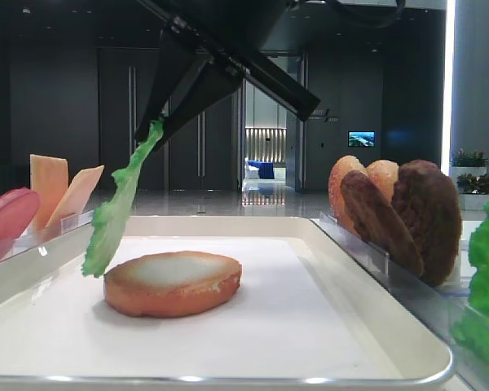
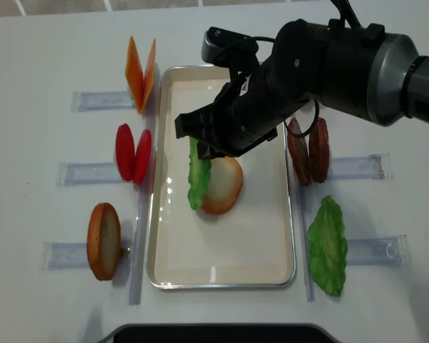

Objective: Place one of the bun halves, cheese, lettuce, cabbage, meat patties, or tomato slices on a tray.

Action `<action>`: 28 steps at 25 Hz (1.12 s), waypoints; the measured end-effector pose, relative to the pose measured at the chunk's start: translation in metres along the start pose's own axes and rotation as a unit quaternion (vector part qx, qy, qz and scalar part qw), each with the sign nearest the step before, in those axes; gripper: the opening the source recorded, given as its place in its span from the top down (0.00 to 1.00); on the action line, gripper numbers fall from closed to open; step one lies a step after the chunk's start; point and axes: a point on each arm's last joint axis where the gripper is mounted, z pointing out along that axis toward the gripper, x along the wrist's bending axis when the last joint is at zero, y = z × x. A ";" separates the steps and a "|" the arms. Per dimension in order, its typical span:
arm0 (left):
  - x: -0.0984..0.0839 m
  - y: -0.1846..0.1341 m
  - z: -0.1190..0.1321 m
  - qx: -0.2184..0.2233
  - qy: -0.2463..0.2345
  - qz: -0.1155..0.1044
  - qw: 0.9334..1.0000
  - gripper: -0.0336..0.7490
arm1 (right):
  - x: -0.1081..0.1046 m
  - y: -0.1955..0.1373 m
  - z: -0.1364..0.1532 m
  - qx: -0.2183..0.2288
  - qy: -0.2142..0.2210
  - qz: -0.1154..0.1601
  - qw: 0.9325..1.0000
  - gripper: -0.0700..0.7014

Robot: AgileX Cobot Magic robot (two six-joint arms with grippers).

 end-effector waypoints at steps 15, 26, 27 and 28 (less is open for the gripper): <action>0.000 0.000 0.000 0.000 0.000 0.000 1.000 0.96 | -0.005 -0.002 0.000 0.012 -0.020 -0.027 0.999 0.74; 0.000 0.000 0.000 0.000 0.000 0.000 1.000 0.96 | -0.025 0.007 -0.032 0.032 -0.063 -0.034 0.997 0.28; 0.000 0.000 0.000 0.000 0.000 0.000 1.000 0.96 | -0.024 0.009 -0.041 0.029 -0.069 -0.034 0.997 0.27; 0.000 0.000 0.000 0.000 0.000 0.000 1.000 0.96 | -0.023 0.012 -0.050 0.026 -0.074 -0.035 0.996 0.27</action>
